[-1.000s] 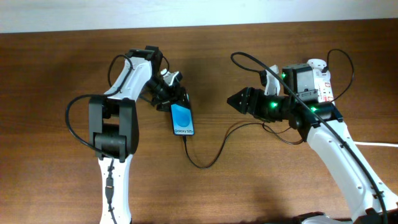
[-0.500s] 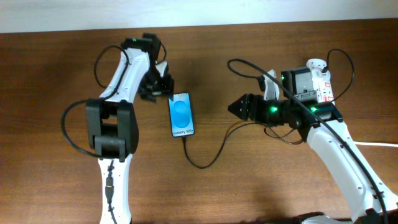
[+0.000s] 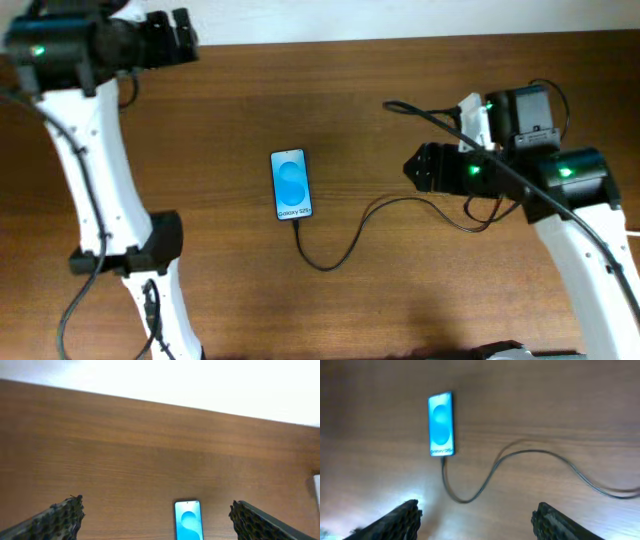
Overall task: Plug charger to phone and switch on socket
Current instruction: 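Raise the left gripper away and move the right gripper over the power strip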
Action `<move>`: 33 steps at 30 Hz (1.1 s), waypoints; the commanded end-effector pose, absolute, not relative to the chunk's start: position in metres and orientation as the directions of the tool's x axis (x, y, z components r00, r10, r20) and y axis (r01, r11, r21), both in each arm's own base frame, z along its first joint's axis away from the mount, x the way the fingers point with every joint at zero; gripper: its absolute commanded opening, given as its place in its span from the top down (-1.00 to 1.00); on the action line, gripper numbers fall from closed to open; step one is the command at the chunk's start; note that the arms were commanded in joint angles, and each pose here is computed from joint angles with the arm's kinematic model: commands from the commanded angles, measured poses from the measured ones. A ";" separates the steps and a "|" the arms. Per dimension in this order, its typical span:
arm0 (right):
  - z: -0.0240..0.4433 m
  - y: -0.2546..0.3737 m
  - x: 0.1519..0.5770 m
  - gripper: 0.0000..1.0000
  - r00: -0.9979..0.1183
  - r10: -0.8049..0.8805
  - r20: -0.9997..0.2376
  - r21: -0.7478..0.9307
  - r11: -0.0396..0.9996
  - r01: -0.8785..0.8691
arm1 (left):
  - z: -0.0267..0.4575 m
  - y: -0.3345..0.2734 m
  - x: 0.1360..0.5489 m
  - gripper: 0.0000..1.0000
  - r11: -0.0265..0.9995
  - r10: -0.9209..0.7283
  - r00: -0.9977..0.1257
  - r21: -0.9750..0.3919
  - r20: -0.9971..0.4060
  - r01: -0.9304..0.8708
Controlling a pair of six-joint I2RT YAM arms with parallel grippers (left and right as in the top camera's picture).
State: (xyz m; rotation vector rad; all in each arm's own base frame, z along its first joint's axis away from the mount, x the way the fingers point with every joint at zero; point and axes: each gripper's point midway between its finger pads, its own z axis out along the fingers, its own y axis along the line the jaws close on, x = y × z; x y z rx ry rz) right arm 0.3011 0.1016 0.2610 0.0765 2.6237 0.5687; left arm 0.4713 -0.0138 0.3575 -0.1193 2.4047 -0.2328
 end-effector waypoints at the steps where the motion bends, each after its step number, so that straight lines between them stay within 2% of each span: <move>1: 0.303 0.070 0.295 -0.51 -0.823 0.184 -0.537 0.323 0.946 0.001 | 0.386 -0.017 0.455 -0.99 0.979 -0.145 -0.701 -0.203 -0.699 0.001; 4: 0.319 0.022 0.277 -0.54 -0.771 0.308 -0.558 0.313 0.938 0.148 | 0.386 -0.017 0.455 -0.99 0.979 -0.145 -0.701 -0.203 -0.698 0.000; 10: 0.312 -0.037 0.247 -0.60 -0.712 0.490 -0.503 0.303 0.872 0.386 | 0.386 -0.017 0.455 -0.98 0.979 -0.144 -0.701 -0.203 -0.698 0.001; 22: 0.312 -0.053 0.248 -0.64 -0.702 0.478 -0.529 0.257 0.878 0.404 | 0.386 -0.017 0.455 -0.99 0.979 -0.144 -0.701 -0.203 -0.698 0.001; 27: 0.310 -0.086 0.255 -0.72 -0.624 0.594 -0.508 0.320 0.802 0.503 | 0.386 -0.017 0.455 -0.99 0.979 -0.144 -0.701 -0.203 -0.698 0.001; 29: 0.303 -0.112 0.269 -0.72 -0.601 0.635 -0.486 0.390 0.773 0.501 | 0.386 -0.017 0.455 -0.99 0.979 -0.144 -0.701 -0.203 -0.698 0.001; 33: 0.272 -0.191 0.285 -0.72 -0.492 0.755 -0.433 0.440 0.653 0.616 | 0.386 -0.017 0.455 -0.99 0.979 -0.144 -0.701 -0.203 -0.698 0.001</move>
